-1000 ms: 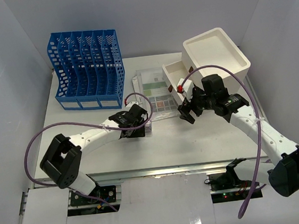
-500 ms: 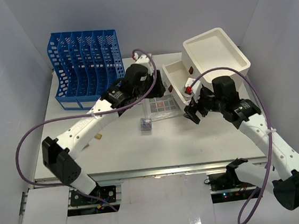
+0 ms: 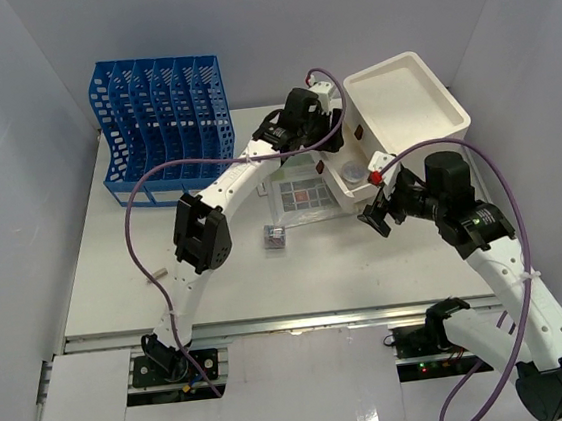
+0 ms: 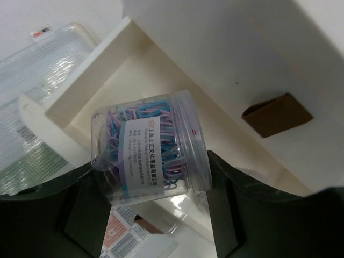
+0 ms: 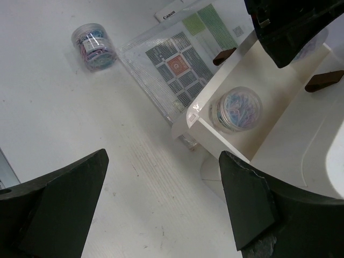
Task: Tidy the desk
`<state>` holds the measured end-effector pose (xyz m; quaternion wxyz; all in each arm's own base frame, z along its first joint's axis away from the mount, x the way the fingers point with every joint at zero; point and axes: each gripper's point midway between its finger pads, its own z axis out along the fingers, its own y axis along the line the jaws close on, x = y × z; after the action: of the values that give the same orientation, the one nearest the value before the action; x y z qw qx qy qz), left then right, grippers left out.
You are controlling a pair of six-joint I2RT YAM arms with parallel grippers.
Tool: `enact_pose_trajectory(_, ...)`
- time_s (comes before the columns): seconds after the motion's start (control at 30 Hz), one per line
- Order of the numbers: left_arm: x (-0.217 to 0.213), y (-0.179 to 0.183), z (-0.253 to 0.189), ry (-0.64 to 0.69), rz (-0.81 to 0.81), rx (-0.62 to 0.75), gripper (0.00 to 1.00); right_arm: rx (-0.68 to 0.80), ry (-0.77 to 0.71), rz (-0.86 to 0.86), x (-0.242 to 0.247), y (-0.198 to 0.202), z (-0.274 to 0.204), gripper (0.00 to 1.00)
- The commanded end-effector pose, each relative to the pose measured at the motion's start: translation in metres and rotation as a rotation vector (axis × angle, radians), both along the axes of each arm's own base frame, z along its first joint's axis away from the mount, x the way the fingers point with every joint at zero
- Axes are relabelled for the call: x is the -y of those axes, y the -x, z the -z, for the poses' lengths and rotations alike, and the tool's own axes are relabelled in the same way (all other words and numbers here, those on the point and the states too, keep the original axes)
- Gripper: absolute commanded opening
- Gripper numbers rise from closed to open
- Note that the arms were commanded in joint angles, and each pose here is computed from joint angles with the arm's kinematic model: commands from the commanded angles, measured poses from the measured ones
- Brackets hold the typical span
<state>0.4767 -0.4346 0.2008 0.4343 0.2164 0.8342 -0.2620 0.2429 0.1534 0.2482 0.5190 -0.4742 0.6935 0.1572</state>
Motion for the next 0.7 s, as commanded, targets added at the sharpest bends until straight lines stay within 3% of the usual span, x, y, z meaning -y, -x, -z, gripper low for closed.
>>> enact_pose_trajectory(0.0, 0.003, 0.000, -0.058, 0.067, 0.014, 0.101, 0.77, -0.005, -0.002, -0.013, 0.001, 0.004, 0.005, 0.90)
enact_pose_trajectory(0.13, 0.000, 0.001, -0.069, 0.081, 0.003, 0.114, 0.97, -0.043, 0.001, -0.030, -0.002, 0.003, 0.014, 0.90)
enact_pose_trajectory(0.37, -0.022, 0.015, -0.087, 0.070, -0.025, 0.115, 0.98, -0.106, 0.006, -0.188, -0.017, 0.020, 0.029, 0.90)
enact_pose_trajectory(0.53, -0.083, 0.051, -0.103, 0.092, -0.129, 0.074, 0.98, -0.207, -0.017, -0.322, -0.045, 0.032, 0.035, 0.91)
enact_pose_trajectory(0.67, -0.167, 0.102, -0.051, 0.080, -0.283, -0.005, 0.98, -0.258, 0.047, -0.322, -0.082, 0.022, 0.054, 0.92)
